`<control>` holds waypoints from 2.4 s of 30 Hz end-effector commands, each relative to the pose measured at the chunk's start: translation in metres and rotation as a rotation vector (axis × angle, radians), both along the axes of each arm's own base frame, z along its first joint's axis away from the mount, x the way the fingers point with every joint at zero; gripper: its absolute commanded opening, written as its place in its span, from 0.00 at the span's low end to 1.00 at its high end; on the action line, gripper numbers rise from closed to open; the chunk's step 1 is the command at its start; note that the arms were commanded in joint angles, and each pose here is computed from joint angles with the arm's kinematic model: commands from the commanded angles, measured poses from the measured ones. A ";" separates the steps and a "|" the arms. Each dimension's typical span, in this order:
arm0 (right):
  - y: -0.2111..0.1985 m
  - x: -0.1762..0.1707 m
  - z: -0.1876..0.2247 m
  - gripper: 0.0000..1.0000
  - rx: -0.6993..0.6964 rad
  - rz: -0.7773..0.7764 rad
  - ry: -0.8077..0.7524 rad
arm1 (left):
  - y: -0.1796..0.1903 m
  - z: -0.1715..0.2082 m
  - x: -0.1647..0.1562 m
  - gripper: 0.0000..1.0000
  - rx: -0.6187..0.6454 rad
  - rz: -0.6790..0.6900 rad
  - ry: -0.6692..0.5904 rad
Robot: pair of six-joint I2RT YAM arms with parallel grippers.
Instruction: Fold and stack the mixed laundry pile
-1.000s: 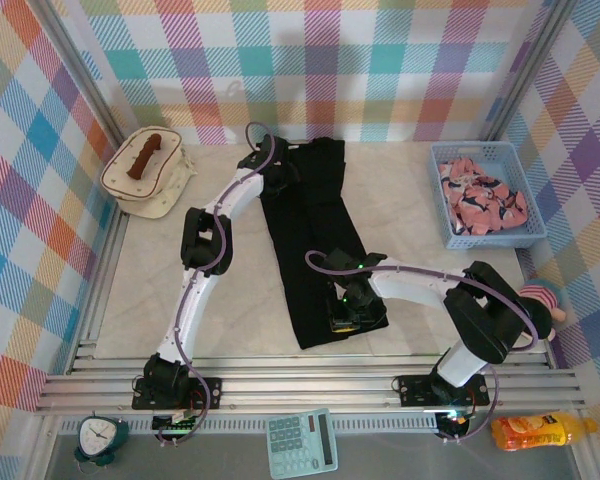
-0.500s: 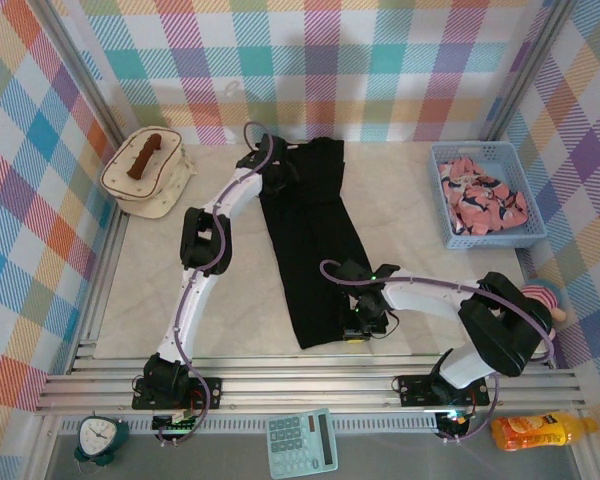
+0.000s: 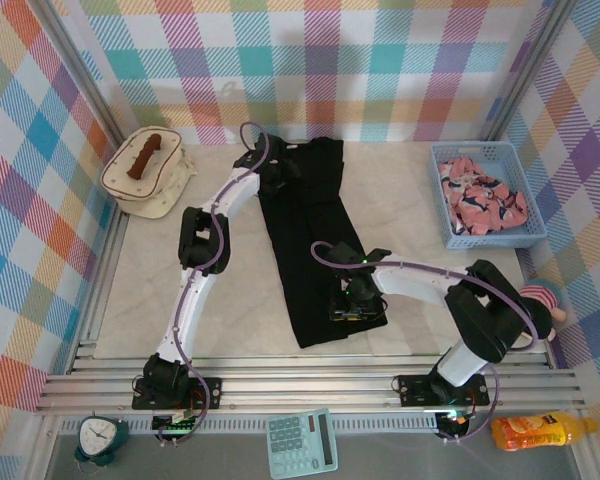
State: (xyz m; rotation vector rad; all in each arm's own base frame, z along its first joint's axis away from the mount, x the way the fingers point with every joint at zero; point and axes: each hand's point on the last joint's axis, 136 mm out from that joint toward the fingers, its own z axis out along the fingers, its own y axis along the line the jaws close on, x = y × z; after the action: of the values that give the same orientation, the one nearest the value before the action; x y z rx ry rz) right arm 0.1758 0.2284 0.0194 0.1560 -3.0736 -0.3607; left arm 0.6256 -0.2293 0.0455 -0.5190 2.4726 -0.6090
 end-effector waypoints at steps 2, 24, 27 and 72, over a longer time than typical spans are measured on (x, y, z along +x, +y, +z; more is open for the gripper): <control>0.001 -0.014 -0.019 0.20 0.003 -0.010 0.069 | 0.023 -0.051 -0.022 0.58 0.050 0.037 0.151; 0.020 -0.016 0.042 0.37 0.118 0.039 0.061 | 0.015 0.022 -0.001 0.87 -0.003 -0.049 0.020; -0.002 0.005 0.059 0.52 0.102 0.018 -0.021 | 0.014 0.068 -0.005 1.00 0.003 -0.091 -0.044; -0.031 -0.022 0.013 0.37 0.234 -0.156 0.055 | -0.005 -0.006 -0.476 0.72 -0.115 -0.342 0.444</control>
State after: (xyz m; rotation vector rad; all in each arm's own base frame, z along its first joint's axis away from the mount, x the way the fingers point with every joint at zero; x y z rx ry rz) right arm 0.1687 0.1854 0.0228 -0.0856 -3.0717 -0.6118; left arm 0.1467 -0.2167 0.0329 -0.3136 3.0085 -0.7982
